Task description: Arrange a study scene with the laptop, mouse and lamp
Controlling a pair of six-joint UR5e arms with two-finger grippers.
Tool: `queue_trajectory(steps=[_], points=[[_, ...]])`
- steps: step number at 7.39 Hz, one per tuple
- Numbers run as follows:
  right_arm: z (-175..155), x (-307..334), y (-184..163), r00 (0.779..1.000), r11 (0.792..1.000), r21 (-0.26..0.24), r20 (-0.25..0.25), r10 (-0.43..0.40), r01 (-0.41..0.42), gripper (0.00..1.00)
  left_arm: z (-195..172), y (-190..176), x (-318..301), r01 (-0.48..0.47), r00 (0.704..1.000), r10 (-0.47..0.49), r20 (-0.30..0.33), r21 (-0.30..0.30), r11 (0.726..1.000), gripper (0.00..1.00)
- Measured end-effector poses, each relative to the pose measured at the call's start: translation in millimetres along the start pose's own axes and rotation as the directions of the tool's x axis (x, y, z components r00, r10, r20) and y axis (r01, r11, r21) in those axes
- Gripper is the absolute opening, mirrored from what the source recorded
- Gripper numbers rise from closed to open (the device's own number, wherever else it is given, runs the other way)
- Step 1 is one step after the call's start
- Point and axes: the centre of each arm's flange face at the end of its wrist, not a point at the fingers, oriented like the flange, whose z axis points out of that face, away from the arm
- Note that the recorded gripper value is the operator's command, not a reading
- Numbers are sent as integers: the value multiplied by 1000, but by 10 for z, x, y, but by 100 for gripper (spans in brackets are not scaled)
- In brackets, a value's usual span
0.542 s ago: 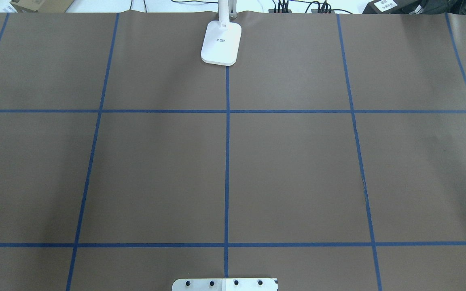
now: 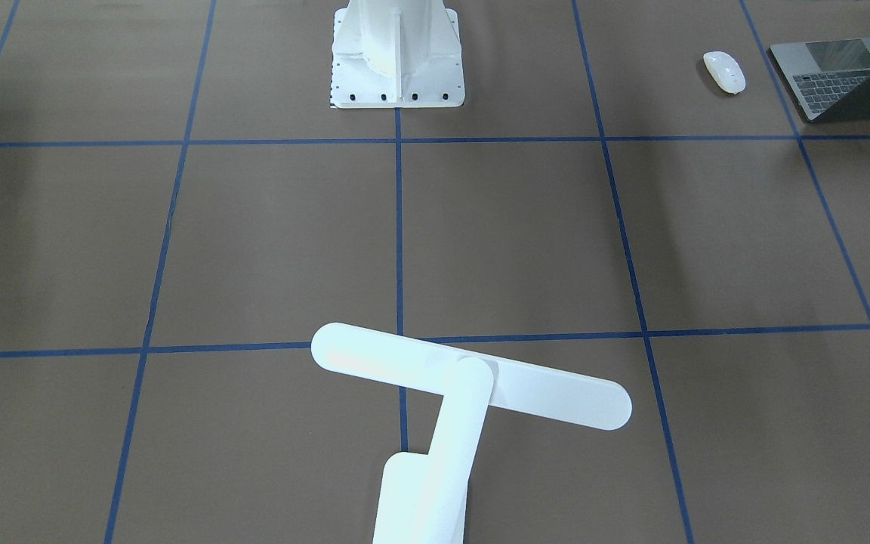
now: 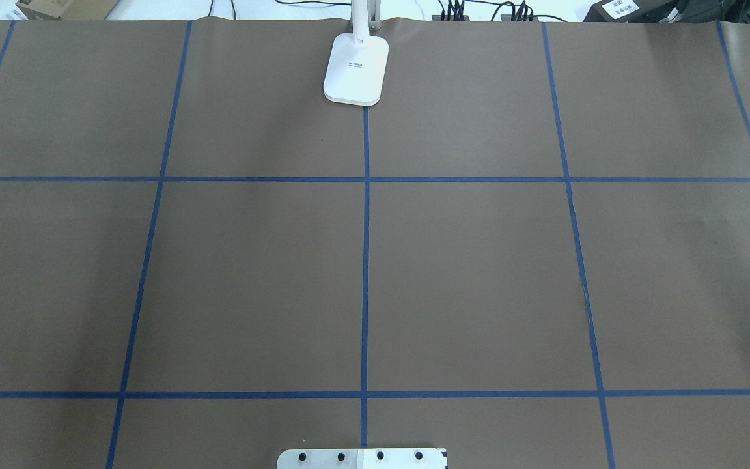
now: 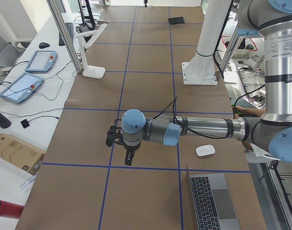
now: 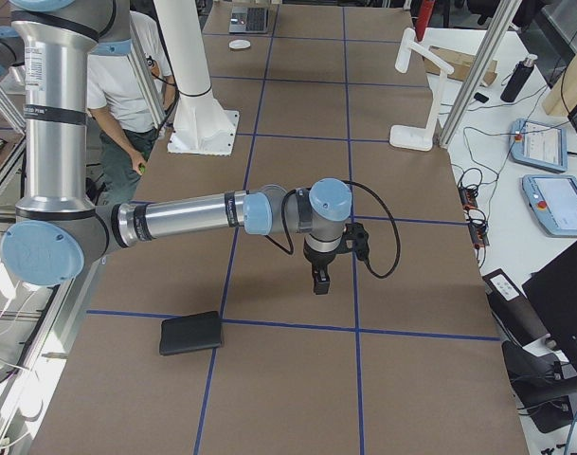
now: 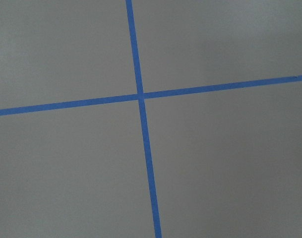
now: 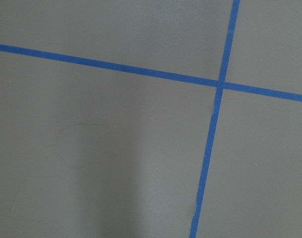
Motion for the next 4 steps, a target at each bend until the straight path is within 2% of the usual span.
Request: queue_trajectory(steps=[2, 4], points=[[-22, -18, -37, 1000, 1000, 6, -1, -6, 6, 99, -32, 25, -9, -7, 999, 7, 38, 6, 1000, 100], [-29, -28, -63, 1000, 1000, 8, -2, -10, 10, 100, -37, 86, -14, -4, 999, 4, 42, 6, 1000, 100]])
